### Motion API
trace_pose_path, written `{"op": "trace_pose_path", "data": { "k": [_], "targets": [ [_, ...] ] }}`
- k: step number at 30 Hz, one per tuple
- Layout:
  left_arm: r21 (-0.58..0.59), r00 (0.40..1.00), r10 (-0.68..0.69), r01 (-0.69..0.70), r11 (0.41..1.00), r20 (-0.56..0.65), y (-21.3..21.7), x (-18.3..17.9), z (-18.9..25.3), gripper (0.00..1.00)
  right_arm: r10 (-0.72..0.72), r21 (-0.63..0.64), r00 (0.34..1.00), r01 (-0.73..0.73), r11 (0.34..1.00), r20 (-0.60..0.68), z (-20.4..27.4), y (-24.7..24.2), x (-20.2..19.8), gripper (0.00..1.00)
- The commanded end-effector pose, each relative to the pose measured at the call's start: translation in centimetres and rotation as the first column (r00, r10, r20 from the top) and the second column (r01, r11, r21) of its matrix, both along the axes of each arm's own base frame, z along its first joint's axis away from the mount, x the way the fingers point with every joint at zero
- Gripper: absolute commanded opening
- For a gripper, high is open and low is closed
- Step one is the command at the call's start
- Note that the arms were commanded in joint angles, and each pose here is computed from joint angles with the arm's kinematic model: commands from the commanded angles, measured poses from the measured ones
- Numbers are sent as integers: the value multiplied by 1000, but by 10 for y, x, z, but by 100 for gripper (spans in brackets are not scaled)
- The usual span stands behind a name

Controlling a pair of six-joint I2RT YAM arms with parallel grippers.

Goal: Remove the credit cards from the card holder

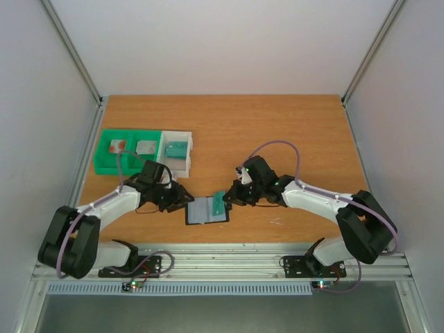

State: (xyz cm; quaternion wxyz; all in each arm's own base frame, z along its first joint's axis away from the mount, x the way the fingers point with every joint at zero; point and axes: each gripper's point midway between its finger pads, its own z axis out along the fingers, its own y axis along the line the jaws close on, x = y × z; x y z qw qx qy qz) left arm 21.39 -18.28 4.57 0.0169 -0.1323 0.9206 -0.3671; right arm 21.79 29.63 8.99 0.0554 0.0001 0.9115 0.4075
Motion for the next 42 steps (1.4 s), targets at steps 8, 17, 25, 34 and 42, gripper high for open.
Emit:
{"op": "trace_pose_path", "data": {
  "k": [8,17,25,34,42],
  "targets": [
    [-324,973,50,27,946,226,-30,16,116,57,-81,238,994,60,969,78,83,8,5,1],
    [-507,946,74,102,856,315,-44,15,165,51,-81,423,989,20,906,127,138,21,5,1],
    [-609,942,83,141,780,325,-54,16,183,25,-54,463,988,-19,886,144,147,29,-1,1],
    [-635,929,46,215,742,368,-58,9,198,0,27,376,983,-95,922,181,135,24,-14,11],
    [-583,905,-81,335,740,417,-60,-11,208,0,170,167,922,-239,957,348,161,-4,-29,35]
  ]
}}
